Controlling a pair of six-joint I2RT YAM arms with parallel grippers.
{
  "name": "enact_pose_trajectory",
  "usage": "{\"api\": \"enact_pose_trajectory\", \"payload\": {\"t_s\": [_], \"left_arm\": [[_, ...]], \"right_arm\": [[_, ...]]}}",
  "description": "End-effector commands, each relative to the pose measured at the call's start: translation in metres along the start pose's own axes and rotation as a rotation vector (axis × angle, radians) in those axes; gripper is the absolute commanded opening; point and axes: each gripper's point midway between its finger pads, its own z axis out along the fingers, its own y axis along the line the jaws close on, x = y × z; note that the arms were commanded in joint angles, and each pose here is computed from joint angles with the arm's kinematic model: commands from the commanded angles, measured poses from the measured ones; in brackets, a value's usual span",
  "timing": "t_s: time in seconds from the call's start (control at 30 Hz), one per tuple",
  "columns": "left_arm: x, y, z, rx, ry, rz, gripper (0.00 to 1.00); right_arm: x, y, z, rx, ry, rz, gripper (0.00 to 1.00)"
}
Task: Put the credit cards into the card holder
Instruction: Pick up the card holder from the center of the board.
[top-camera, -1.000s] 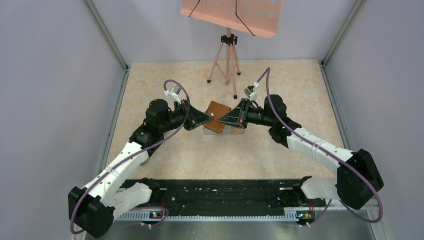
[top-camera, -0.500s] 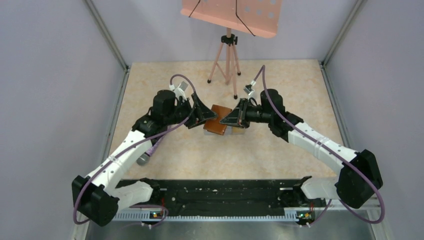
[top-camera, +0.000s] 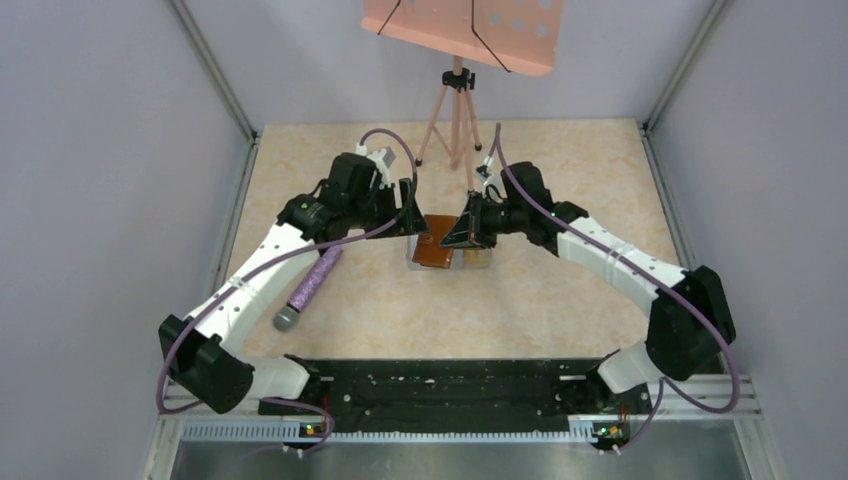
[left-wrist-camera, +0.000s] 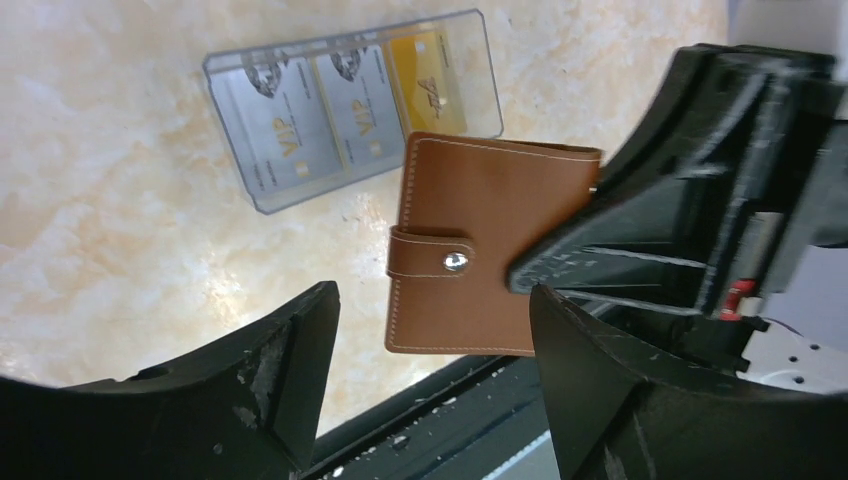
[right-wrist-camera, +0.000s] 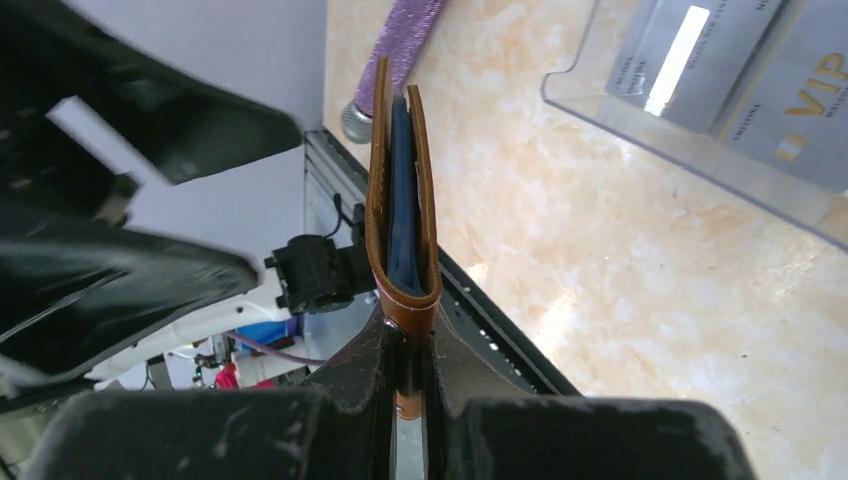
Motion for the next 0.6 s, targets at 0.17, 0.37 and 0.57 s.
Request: {"api": "enact_pose_trajectory", "payload": {"t_s": [0.17,0.37,0.57], "left_arm": [[-0.023,0.006,0.004,-0.109,-0.009,0.210,0.74],[-0.010,0.011,0.015,-0.096,0.034,0.222,0.72],[-0.005,0.009,0.027,-0.083,0.065,0.221,0.69]], "right_arm": [[-0.026,0.000,0.014,-0.007,0.021,-0.024,0.00],[-0.031,-0.002,0.024,-0.015,0.032,-0.014,0.00],[-0.028,-0.002,0.031,-0.026,0.053,0.013,0.00]]}}
